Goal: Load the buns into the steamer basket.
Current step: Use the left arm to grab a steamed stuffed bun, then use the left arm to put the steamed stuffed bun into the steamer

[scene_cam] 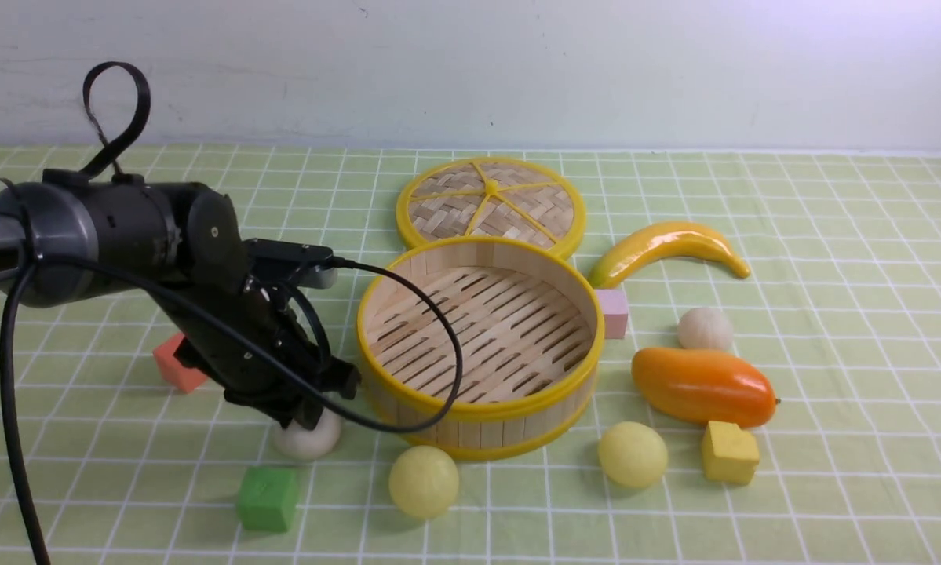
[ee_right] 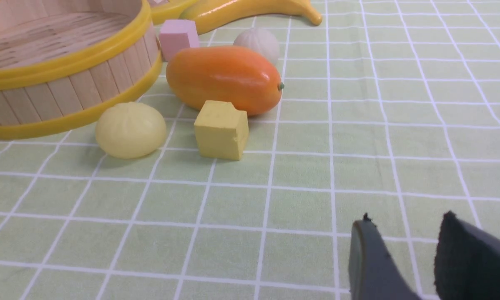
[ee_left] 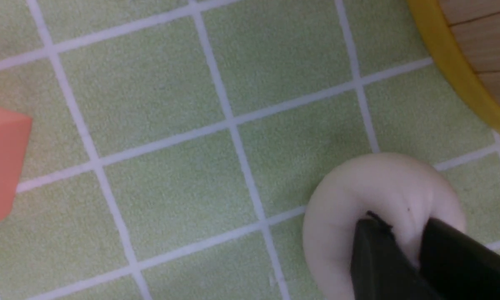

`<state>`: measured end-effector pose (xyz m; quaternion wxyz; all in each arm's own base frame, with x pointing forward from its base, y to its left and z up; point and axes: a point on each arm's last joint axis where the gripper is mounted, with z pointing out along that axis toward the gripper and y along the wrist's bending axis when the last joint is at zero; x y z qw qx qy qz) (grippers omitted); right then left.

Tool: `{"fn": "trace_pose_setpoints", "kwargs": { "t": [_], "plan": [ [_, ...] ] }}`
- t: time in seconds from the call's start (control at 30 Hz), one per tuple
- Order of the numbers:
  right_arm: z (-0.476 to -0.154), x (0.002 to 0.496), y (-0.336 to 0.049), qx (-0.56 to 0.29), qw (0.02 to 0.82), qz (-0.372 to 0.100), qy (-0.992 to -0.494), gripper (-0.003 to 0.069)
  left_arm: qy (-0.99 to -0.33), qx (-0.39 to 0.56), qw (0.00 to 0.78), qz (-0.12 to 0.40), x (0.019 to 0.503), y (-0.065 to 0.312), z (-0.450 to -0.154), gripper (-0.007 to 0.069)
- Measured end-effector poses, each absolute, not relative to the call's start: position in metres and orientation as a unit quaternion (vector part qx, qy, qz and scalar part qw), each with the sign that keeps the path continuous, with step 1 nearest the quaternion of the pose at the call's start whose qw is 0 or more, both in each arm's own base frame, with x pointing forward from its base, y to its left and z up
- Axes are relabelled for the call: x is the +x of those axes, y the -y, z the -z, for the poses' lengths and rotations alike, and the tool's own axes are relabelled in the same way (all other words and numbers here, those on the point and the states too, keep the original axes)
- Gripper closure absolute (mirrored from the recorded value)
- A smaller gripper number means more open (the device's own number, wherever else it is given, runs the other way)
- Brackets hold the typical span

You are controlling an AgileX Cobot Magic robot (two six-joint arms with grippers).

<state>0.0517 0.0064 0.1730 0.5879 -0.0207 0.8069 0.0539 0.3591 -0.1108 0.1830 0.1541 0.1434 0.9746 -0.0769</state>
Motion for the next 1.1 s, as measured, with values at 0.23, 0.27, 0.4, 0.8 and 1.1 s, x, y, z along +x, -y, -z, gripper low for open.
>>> {"fn": "trace_pose_setpoints", "kwargs": {
  "t": [0.23,0.27,0.4,0.8,1.1],
  "plan": [
    [-0.173,0.052,-0.006,-0.021,0.588,-0.054,-0.807,0.0418,-0.974,0.145,0.151,0.085,0.354,0.111,-0.212,0.0636],
    [-0.173,0.052,-0.006,-0.021,0.588,-0.054,-0.807,0.0418,-0.973,0.146,0.158,0.089,0.352,0.112,-0.221,0.0636],
    [-0.173,0.052,-0.006,-0.021,0.588,-0.054,-0.807,0.0418,-0.948,0.177,0.24,0.113,0.347,0.132,-0.285,0.0636],
    [-0.173,0.052,-0.006,-0.021,0.588,-0.054,-0.807,0.0418,-0.939,0.216,0.248,0.097,0.415,0.179,-0.23,0.0624],
    [-0.173,0.052,-0.006,-0.021,0.588,-0.054,-0.807,0.0418,-0.95,0.208,0.211,0.098,0.427,0.185,-0.222,0.0319]
  ]
}}
